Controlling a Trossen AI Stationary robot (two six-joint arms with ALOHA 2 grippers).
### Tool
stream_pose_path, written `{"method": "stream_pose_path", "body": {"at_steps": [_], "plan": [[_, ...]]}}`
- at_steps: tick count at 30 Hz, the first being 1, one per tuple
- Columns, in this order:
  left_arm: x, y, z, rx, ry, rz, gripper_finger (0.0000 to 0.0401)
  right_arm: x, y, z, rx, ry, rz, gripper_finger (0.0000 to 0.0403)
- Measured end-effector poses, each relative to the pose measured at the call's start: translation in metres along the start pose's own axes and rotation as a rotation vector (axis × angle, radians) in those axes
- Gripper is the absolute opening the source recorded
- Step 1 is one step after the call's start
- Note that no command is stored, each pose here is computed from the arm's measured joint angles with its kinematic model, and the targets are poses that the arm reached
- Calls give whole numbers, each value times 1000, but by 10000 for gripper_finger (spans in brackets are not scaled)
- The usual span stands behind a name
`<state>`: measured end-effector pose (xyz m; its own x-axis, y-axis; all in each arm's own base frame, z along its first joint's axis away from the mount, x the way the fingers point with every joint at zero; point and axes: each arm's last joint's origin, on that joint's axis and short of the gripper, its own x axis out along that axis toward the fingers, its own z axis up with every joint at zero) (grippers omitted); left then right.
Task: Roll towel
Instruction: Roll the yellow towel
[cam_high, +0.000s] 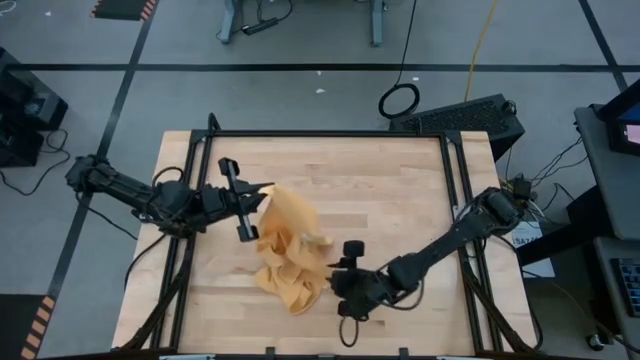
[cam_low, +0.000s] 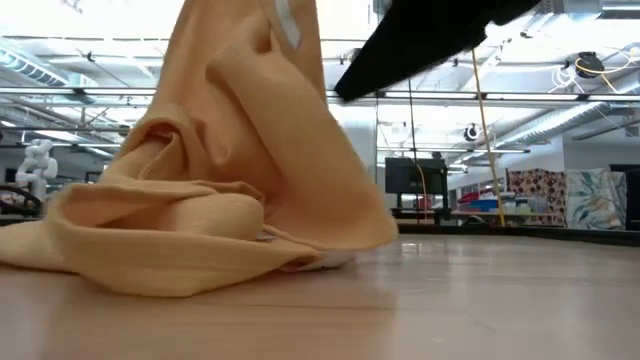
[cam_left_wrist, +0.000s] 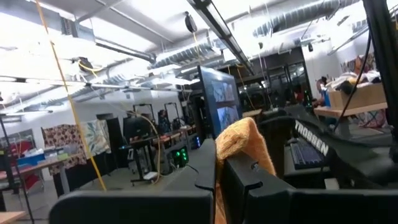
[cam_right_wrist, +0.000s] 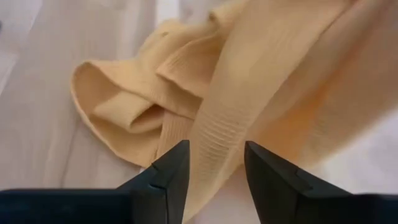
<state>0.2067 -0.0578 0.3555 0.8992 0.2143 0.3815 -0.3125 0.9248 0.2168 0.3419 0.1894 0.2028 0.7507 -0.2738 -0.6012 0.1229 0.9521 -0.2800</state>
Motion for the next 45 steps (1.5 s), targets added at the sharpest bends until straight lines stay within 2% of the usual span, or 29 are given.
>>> {"method": "stream_pose_path", "body": {"at_steps": [6, 14, 17, 22, 27, 31, 33, 35, 38, 45], "plan": [[0, -1, 0, -8, -14, -37, 7, -7, -3, -10, -89, 7, -223, 144], [0, -4, 2, -51, -61, -139, 6, 35, -33, -48, -65, 86, -328, 144], [-1, -5, 2, -53, -78, -173, 6, 51, -47, -58, -36, 83, -300, 144], [-1, -4, 4, -56, -88, -180, 6, 66, -57, -65, -3, 27, -132, 154], [-2, -4, 4, -67, -87, -180, 6, 74, -71, -79, 22, 11, -164, 198], [-2, -4, 3, -79, -84, -191, 6, 80, -83, -80, 62, -22, -181, 224], [-2, -4, 3, -79, -84, -191, 6, 84, -88, -78, 62, -27, -135, 224], [-2, -4, 4, -79, -84, -191, 6, 87, -93, -76, 66, -36, -77, 213], [-2, -4, 3, -79, -84, -191, 6, 91, -99, -75, 83, -41, -15, 174], [-2, -4, 3, -79, -84, -191, 6, 92, -99, -76, 76, -25, 69, 21]]}}
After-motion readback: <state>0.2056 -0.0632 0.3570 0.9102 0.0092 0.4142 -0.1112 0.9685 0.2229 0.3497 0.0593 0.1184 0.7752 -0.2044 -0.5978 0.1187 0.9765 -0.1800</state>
